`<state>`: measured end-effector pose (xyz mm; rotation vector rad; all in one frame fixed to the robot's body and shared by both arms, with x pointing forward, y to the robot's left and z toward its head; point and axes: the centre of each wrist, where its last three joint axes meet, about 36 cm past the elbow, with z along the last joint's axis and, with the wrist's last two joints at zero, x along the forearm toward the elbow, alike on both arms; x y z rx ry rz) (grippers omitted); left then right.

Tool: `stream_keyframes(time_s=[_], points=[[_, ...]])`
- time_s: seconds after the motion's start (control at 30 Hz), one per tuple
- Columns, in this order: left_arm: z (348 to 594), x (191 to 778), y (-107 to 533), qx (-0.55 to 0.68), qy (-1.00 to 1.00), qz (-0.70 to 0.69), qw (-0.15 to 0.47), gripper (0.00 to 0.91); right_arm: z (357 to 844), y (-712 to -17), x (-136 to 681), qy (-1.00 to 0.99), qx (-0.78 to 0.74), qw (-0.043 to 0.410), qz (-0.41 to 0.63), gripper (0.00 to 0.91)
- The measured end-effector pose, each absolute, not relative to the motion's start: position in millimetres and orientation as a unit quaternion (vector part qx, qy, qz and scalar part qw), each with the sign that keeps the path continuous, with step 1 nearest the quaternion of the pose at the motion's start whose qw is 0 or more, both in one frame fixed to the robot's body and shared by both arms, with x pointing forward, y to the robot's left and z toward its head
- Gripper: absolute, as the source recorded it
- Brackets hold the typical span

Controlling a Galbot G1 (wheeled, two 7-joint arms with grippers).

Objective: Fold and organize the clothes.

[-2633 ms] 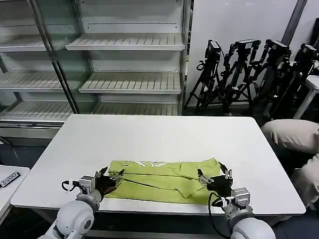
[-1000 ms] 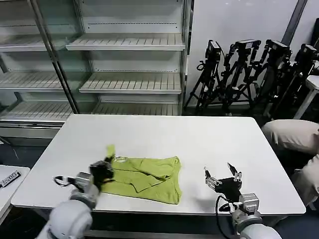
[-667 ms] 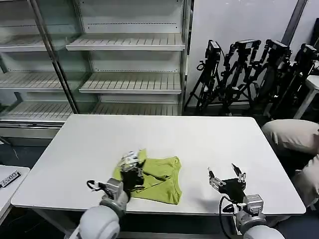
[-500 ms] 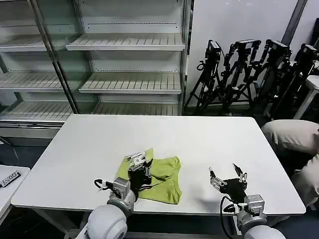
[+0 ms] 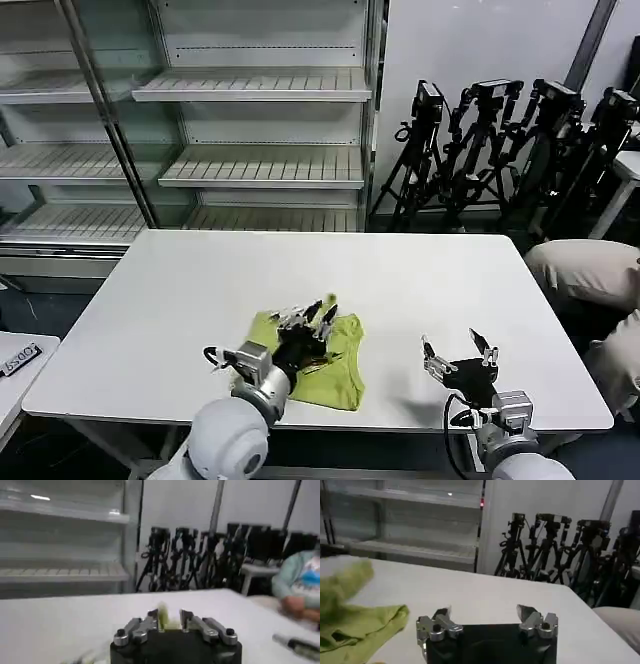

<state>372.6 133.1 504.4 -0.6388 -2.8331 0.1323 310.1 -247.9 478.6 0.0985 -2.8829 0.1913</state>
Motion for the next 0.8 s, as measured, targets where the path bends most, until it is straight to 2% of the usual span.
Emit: stream_keyframes(time_s=[0.23,0.47,0.73,0.77,0.8], points=[[507,384,183,-0.159,-0.978,0.052,0.128,0.907,475,-247,313,-0.989,0.038,0.126,0.065,0.907],[480,387,219,-0.101,-0.979,0.022,0.176,0.907,475,-245,314,-0.989,0.042,0.125,0.066,0.907],[453,388,226,-0.087,-0.973,0.009,0.216,0.907,476,-246,312,-0.989,0.04,0.126,0.067,0.907],[450,388,225,-0.087,-0.972,0.009,0.219,0.504,476,-246,312,-0.989,0.039,0.125,0.067,0.907],[448,388,224,-0.086,-0.971,0.007,0.222,0.01,477,-247,312,-0.989,0.038,0.124,0.067,0.907]])
